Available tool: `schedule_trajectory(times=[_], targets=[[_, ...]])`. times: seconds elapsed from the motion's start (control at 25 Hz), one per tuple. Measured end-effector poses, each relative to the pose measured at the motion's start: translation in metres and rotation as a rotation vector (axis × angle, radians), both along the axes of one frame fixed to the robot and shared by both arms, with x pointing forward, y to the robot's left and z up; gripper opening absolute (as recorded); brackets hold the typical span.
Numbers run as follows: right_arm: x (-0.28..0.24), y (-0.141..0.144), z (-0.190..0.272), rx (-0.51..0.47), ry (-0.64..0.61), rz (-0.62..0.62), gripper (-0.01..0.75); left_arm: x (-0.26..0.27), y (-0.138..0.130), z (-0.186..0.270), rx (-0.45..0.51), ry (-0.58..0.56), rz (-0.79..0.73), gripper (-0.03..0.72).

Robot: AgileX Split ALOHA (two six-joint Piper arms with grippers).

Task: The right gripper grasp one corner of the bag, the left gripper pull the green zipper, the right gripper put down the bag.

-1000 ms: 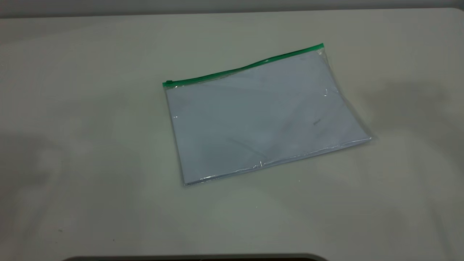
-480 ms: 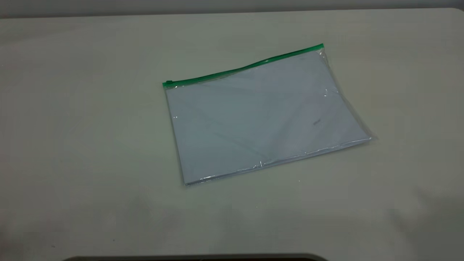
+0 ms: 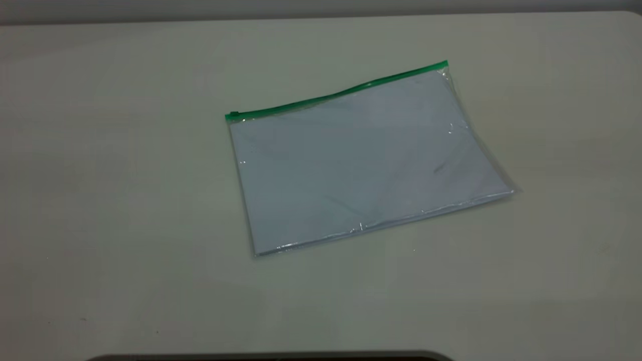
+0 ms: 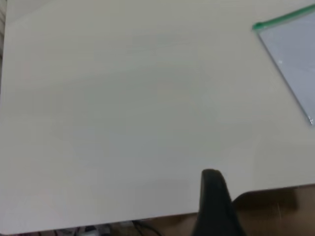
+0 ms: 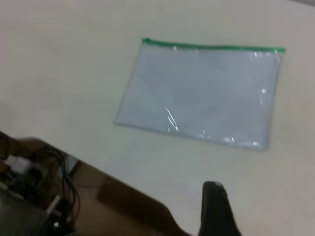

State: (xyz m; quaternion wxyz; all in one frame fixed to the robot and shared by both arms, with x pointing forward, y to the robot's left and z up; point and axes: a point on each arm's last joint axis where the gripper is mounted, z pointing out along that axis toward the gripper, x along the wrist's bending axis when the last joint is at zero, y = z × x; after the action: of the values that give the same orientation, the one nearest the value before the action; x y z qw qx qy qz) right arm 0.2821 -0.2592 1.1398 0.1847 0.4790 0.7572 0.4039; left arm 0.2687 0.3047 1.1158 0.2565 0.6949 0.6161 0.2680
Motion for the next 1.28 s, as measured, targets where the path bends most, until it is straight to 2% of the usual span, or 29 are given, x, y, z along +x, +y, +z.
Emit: schedule_trajectory(times=[0.24, 0.52, 0.64, 0.84, 1.28], targets=[[-0.03, -0.006, -0.047, -0.06, -0.022, -0.039, 0.524, -0.018, 0.003, -0.029, -0.002, -0.014, 0.0, 0.569], [-0.056, -0.018, -0.076, -0.148, -0.146, -0.147, 0.524, -0.02, 0.003, -0.053, 0.032, 0.027, -0.029, 0.569], [-0.062, -0.022, -0.085, -0.159, -0.185, -0.203, 0.524, -0.019, 0.002, -0.059, 0.022, 0.047, -0.036, 0.569], [-0.054, -0.027, -0.098, -0.156, -0.164, -0.268, 0.524, -0.018, -0.003, -0.072, 0.009, 0.095, -0.098, 0.569], [-0.053, -0.027, -0.098, -0.153, -0.172, -0.279, 0.524, -0.014, -0.006, -0.083, 0.01, 0.111, -0.135, 0.569]])
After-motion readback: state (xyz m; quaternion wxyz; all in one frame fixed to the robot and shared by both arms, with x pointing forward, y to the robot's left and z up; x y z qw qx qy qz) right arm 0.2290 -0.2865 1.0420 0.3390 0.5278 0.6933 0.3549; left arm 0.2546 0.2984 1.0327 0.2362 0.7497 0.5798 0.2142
